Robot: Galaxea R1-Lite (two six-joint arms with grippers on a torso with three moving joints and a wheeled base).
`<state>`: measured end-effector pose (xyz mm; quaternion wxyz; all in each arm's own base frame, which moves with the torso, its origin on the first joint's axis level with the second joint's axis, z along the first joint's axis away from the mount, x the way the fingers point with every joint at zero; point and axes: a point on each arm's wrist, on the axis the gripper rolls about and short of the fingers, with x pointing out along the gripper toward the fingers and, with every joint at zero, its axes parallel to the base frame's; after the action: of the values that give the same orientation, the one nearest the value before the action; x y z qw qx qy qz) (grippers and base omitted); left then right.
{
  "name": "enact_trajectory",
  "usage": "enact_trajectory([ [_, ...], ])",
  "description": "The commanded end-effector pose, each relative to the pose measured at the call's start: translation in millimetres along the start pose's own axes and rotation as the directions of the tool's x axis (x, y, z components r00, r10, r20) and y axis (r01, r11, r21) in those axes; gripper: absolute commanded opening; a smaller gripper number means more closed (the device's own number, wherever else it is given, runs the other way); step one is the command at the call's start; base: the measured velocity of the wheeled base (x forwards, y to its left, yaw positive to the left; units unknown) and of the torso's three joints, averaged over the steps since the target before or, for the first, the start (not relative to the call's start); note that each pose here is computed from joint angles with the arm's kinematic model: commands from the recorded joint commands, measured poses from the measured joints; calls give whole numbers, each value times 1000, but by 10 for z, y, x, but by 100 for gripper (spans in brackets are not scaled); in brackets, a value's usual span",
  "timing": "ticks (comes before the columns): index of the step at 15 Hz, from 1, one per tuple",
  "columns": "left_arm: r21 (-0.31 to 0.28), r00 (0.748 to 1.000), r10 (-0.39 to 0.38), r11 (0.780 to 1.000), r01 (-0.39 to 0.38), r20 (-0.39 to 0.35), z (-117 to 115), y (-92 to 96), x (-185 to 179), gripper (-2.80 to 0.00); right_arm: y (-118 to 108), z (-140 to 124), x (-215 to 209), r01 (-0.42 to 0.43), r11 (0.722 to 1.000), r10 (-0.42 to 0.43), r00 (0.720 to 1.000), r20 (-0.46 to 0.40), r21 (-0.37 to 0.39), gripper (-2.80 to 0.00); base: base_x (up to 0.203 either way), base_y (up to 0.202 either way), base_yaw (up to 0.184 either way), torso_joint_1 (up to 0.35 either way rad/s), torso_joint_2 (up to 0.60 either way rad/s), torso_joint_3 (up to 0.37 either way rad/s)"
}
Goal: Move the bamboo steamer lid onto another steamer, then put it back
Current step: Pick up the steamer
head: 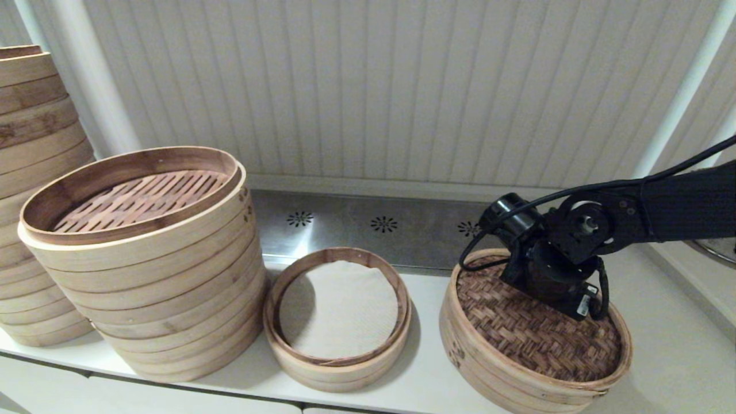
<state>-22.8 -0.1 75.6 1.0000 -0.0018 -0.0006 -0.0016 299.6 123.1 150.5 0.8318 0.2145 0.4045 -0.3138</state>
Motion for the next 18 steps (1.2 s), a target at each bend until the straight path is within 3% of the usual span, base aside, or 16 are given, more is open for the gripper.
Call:
enact_trajectory([
  [1, -1, 1000, 0, 1000, 0, -1, 1, 0, 1, -280, 0, -3, -2, 1, 1000, -1, 1000, -1, 4, -280, 0, 0, 0, 0, 0, 0],
  [7, -1, 1000, 0, 1000, 0, -1, 1, 0, 1, -280, -31, 75, -147, -36, 999, 35, 999, 30, 27, -280, 0, 0, 0, 0, 0, 0],
  [10, -1, 1000, 0, 1000, 0, -1, 1, 0, 1, -280, -36, 169, -286, -54, 998, 49, 993, 110, 43, -280, 0, 0, 0, 0, 0, 0],
  [18, -1, 1000, 0, 1000, 0, -1, 1, 0, 1, -280, 35, 127, -509, -124, 992, 123, 984, 126, -2, -280, 0, 0, 0, 0, 0, 0],
])
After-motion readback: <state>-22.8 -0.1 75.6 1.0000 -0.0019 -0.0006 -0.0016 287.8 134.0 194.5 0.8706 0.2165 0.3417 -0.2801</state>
